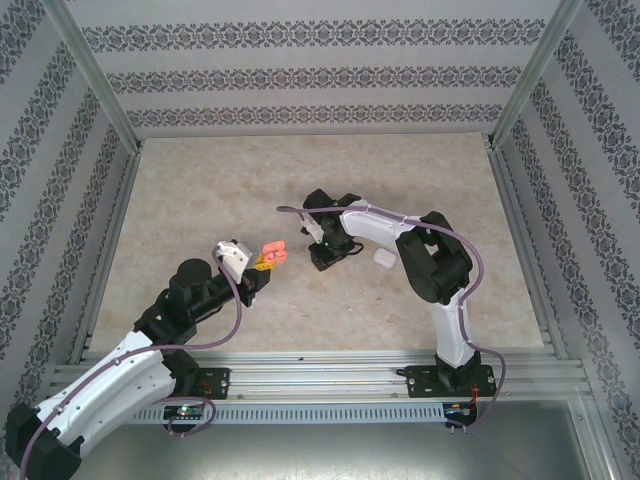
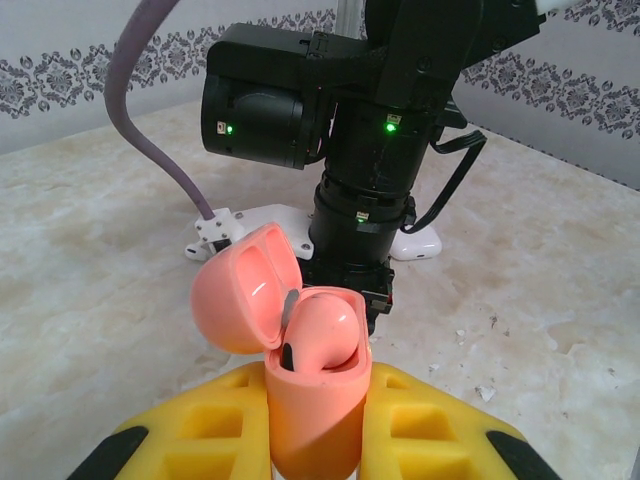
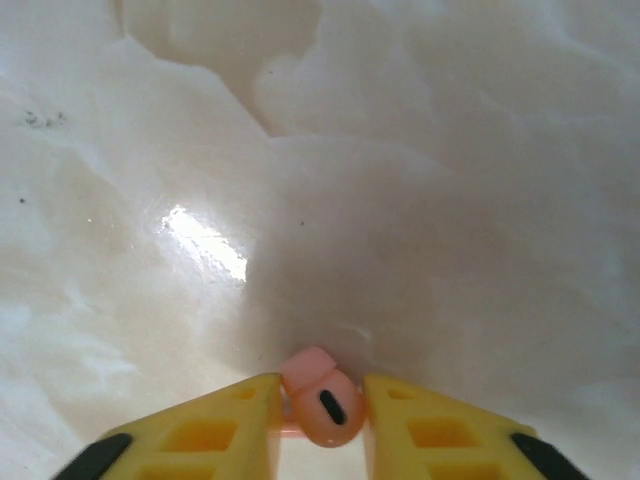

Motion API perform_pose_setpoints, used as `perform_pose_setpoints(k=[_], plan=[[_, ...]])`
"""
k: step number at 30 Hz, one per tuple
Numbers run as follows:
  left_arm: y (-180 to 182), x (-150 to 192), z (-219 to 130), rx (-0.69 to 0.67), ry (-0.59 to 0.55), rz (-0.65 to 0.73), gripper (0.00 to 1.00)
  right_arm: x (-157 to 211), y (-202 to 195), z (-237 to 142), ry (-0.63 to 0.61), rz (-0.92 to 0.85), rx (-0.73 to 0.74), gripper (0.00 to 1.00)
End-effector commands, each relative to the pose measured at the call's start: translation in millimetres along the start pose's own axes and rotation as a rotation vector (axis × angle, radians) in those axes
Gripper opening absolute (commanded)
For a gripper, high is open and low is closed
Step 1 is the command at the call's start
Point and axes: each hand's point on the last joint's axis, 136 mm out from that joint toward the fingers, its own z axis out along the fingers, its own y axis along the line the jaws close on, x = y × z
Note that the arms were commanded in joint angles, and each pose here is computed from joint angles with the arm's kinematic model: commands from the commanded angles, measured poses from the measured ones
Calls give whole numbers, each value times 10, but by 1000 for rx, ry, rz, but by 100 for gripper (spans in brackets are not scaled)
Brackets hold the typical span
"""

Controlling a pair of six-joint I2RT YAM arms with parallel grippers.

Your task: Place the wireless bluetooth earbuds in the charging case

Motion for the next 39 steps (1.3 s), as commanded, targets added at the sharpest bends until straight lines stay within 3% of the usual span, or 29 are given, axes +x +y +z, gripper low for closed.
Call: perform_pose_setpoints(k=[1,7,16,25,39], plan=[[-5,-125,-29,8,-35,18,0,-83,36,-130,-40,13,-25,34],[-6,-129,-32,7,-30,31,0,-211,69,-416,-93,111,-18,45],[-13,-156,-22,12,-37,43,0,-84,-30,-608,-179,610,39,48],[-42,-170,-13,30,-37,55,0,-44,95,-239,-107,617,101,50],[-55,-132,9,41,-36,47,0,14,-32,-118,-90,634,144,41]])
